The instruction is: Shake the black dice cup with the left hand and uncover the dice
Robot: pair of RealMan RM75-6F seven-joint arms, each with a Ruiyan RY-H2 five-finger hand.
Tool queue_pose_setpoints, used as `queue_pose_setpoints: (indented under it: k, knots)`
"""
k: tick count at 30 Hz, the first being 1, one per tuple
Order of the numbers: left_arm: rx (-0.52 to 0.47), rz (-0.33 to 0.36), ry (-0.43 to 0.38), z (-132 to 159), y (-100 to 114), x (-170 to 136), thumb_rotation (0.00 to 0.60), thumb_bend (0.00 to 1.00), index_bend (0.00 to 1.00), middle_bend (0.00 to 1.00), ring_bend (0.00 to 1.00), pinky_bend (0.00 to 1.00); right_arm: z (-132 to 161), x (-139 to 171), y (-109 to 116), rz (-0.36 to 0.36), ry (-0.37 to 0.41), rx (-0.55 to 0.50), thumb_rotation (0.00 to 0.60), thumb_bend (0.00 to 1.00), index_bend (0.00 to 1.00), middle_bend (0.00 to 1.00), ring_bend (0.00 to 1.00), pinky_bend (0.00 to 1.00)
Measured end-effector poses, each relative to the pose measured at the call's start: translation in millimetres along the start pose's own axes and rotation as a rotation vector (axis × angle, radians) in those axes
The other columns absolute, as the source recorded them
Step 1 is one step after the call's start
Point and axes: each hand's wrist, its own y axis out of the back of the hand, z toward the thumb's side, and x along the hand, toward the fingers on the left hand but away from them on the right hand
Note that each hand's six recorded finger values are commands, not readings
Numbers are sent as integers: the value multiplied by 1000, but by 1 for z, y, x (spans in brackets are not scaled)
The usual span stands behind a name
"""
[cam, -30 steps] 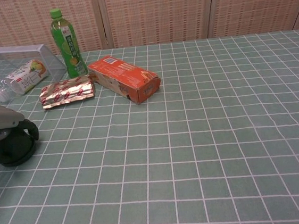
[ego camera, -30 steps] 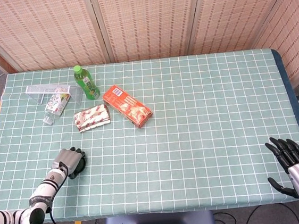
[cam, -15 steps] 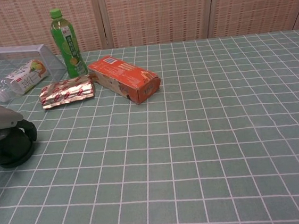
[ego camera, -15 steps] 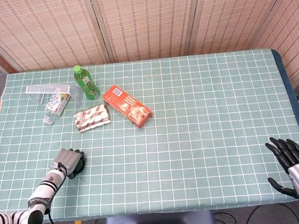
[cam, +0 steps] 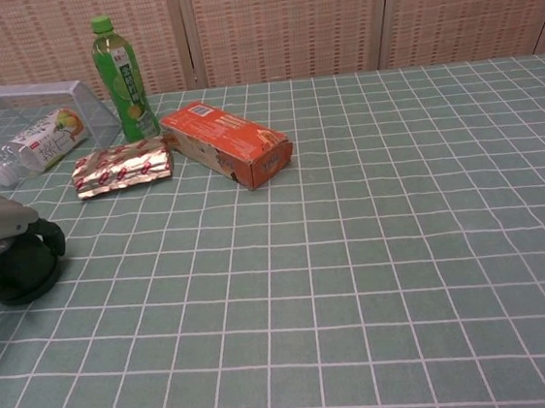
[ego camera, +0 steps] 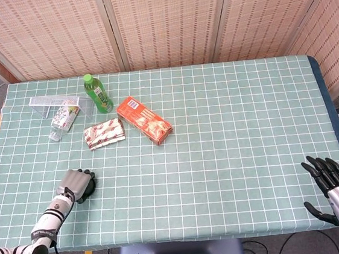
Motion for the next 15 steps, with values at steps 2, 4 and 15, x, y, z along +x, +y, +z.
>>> queue_pose_setpoints:
  k: [2, 4, 15]
  knots:
    - [-6, 14, -2, 0, 1, -2, 600, 452, 642, 615, 606, 943, 0, 0, 0, 0, 0, -1, 600, 196, 0, 0, 0, 0]
    - [-10, 14, -3, -1, -1, -4, 600, 458, 663, 634, 623, 957, 0, 0, 0, 0, 1, -1, 600, 196, 0, 0, 0, 0]
    - [-61, 61, -11, -3, 11, -6, 600, 509, 720, 692, 674, 1000, 0, -1, -1, 3, 0, -1, 600, 196, 0, 0, 0, 0]
